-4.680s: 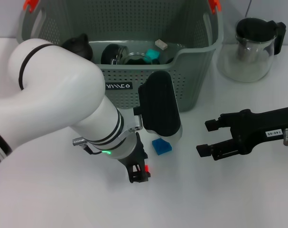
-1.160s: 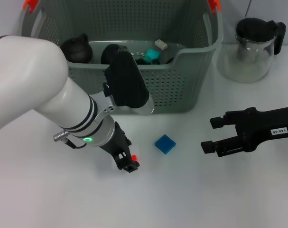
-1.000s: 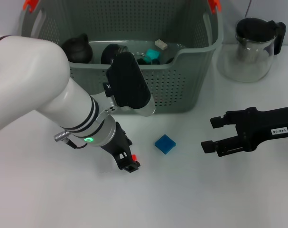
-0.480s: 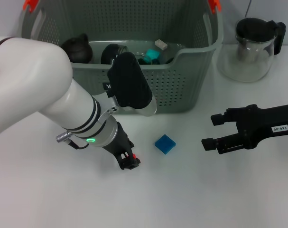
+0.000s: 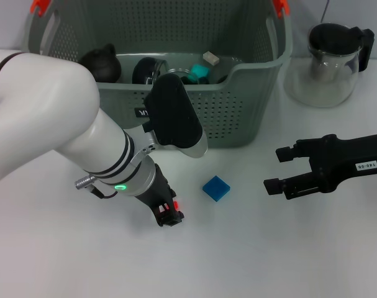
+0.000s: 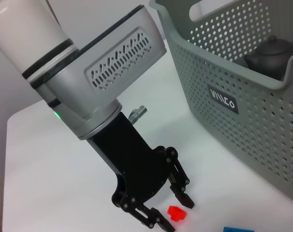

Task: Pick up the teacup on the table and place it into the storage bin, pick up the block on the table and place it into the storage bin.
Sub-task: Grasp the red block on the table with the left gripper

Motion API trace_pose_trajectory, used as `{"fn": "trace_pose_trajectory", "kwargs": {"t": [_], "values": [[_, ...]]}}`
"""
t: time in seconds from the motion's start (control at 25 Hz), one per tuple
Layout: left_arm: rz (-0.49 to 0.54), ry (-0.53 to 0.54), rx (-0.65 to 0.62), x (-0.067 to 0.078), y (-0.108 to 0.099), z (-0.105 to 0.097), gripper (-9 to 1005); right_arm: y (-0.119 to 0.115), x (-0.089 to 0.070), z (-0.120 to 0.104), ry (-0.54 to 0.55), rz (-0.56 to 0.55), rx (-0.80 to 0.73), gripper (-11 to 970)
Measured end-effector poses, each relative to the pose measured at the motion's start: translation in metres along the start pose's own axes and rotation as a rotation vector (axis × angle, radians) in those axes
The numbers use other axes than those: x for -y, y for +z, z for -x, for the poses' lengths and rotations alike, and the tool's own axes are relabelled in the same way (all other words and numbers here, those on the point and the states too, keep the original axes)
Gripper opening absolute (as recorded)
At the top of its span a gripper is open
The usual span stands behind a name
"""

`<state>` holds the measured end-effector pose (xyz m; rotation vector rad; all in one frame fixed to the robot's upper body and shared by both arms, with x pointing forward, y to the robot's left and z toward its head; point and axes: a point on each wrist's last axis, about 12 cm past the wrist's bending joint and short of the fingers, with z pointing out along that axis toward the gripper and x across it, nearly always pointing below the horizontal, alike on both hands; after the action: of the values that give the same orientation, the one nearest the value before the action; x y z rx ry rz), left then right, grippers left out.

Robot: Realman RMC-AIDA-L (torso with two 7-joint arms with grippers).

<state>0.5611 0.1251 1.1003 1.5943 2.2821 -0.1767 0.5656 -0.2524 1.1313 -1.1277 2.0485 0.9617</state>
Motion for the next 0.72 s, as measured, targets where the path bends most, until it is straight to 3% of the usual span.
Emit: {"fn": "trace_pose_trajectory", "kwargs": {"t": [0.64, 0.72], "values": [[0.029, -0.024, -0.02, -0.0016, -0.0013, 0.0037, 363, -0.0018, 0.0001, -0.0011, 0.008, -0.004, 0.0, 944], [0.029, -0.018, -0.024, -0.0009, -0.0013, 0.0046, 279, -0.0022, 0.0004, -0.0011, 0.008, -0.005, -0.001, 944]]}}
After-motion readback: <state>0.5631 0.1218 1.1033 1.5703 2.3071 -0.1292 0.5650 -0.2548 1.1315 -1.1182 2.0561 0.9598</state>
